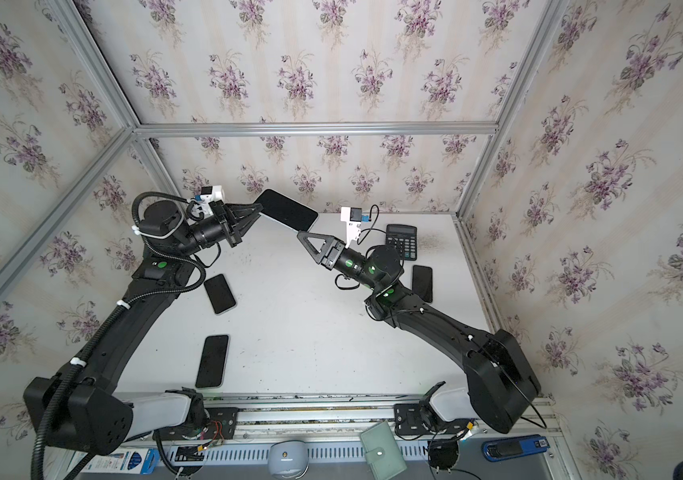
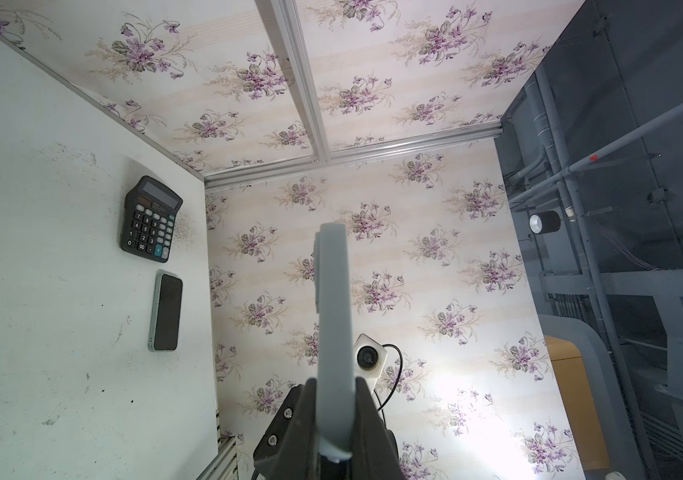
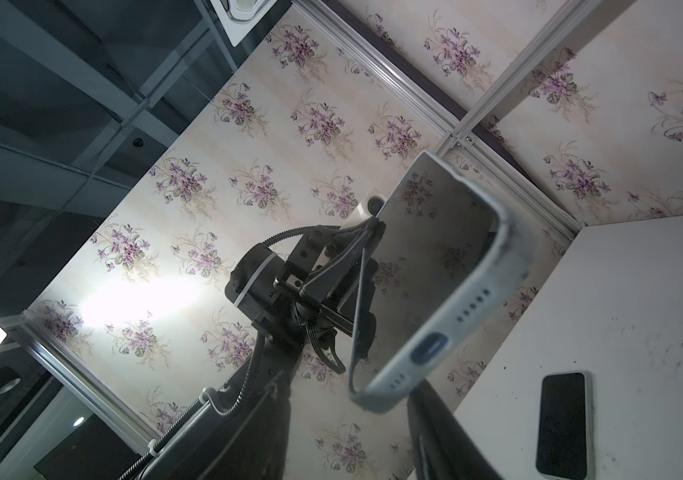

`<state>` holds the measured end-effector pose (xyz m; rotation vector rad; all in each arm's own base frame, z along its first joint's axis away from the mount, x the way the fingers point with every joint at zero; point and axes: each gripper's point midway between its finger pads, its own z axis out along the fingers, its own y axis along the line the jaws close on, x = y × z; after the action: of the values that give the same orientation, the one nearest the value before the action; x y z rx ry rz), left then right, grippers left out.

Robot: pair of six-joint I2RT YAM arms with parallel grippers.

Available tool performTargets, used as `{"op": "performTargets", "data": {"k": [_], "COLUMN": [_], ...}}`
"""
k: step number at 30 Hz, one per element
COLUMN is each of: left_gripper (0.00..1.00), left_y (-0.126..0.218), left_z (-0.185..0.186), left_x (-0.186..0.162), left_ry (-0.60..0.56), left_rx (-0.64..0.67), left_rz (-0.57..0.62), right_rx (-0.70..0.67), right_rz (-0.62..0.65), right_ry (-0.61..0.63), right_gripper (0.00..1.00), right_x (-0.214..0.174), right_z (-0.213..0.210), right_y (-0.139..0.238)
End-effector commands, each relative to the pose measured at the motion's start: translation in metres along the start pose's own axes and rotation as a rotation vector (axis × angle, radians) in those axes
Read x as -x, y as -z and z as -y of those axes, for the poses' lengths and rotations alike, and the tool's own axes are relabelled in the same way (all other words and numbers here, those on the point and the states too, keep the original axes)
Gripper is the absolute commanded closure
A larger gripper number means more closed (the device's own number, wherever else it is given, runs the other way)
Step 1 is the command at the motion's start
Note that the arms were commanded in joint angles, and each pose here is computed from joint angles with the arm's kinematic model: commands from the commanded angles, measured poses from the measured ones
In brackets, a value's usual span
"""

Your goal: Take the phone out of the phone case

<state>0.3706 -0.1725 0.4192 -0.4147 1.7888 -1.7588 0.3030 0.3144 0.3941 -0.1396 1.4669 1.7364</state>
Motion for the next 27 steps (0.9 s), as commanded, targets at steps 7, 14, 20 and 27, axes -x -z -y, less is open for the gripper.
{"op": "performTargets", "data": {"k": [7,14,20,27], "left_gripper": [1.0,1.0,1.0,1.0], "left_y": [0.004,0.005,0.006,0.006], "left_z": [0.015,0.013,0.012,0.011], "left_x": [-0.002,-0.004,-0.005,-0.006], "left_ry": [-0.03,-0.03,-0.031,-0.03], "left_rx": [-0.054,-0.052,-0.05,-0.047], "left_rz": [0.003,0.003,0.004,0.005], "right_rx": [0.044,0.043,0.046,0.06], "right_rz": [0.067,0.074,0.066,0.058], "right_ry": [-0.018,-0.033,-0.043,-0.061], "right_gripper": [0.58,0.65,0.72,0.76], "right_x": [0.011,0.011,0.008,0.005], "right_z": [-0.005,-0.002,0.0,0.001], "right_y": [0.0,0.0,-0.001,-0.001]}}
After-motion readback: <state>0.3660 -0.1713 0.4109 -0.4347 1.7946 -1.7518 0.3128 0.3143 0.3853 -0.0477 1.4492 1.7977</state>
